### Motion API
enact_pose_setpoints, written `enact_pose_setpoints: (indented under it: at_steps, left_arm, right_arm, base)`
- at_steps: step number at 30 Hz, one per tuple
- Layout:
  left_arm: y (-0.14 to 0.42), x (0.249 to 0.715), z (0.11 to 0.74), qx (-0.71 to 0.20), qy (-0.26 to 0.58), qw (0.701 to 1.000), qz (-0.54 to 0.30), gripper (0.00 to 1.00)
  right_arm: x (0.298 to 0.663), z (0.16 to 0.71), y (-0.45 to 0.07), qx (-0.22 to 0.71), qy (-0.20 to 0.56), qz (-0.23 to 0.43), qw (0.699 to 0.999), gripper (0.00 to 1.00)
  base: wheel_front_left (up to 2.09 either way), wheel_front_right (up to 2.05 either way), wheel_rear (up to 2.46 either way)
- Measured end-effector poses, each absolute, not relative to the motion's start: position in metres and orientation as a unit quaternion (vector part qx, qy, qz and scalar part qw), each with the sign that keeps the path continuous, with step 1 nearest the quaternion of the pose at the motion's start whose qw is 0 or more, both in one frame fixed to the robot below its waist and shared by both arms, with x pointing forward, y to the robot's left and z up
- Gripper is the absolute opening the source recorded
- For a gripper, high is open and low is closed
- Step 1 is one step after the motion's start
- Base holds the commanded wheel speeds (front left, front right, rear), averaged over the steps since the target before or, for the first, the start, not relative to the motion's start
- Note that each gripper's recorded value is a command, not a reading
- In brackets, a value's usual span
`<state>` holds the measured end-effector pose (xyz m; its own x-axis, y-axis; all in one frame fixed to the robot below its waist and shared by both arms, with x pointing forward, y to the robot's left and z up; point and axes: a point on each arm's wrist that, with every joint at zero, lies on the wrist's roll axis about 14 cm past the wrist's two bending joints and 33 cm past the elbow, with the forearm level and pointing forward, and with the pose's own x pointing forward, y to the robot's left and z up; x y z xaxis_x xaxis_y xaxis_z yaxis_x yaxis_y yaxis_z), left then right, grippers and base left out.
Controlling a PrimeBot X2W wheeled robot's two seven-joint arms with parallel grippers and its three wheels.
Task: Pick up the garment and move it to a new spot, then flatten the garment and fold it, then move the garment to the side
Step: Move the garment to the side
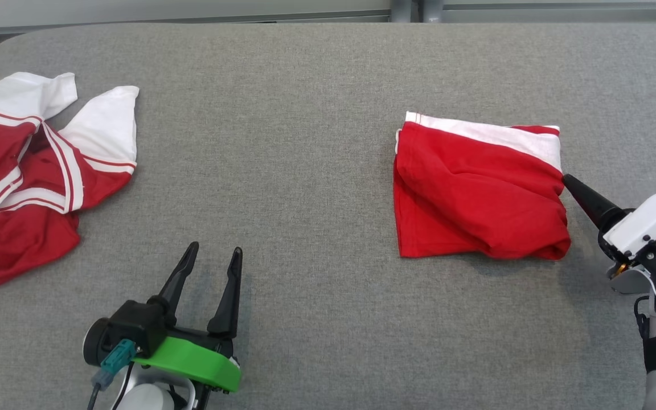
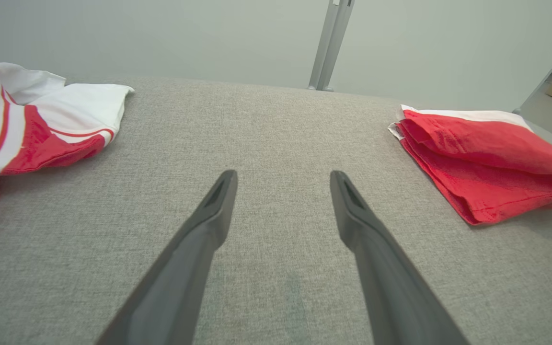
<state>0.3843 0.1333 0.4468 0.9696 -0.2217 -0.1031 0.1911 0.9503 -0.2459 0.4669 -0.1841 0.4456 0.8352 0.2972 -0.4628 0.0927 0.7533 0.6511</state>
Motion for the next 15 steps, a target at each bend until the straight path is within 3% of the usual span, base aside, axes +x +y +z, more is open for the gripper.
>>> enact_pose_setpoints:
  at_steps: [10,11,12,13,15]
  left_arm:
    - [0.139,0.386,0.446,-0.121,0.064,0.986,-0.091,1.00]
    - [0.140,0.386,0.446,-0.121,0.063,0.987,-0.089,1.00]
    - [0.141,0.386,0.446,-0.122,0.063,0.987,-0.086,1.00]
    - [0.142,0.385,0.447,-0.122,0.062,0.987,-0.084,1.00]
    - [0.145,0.385,0.449,-0.124,0.059,0.987,-0.079,1.00]
  right_arm:
    - [0.490,0.422,-0.152,0.356,0.332,0.072,0.871,0.98]
    - [0.490,0.421,-0.149,0.353,0.334,0.076,0.871,0.43]
    - [0.491,0.421,-0.147,0.347,0.335,0.079,0.873,0.07]
    - [0.493,0.422,-0.145,0.342,0.333,0.083,0.875,0.00]
    - [0.494,0.426,-0.140,0.338,0.331,0.093,0.876,0.00]
  base:
    - [0.00,0.00,0.00]
    - [0.00,0.00,0.00]
    - [0.00,0.00,0.00]
    - [0.00,0.00,0.00]
    - [0.00,0.00,0.00]
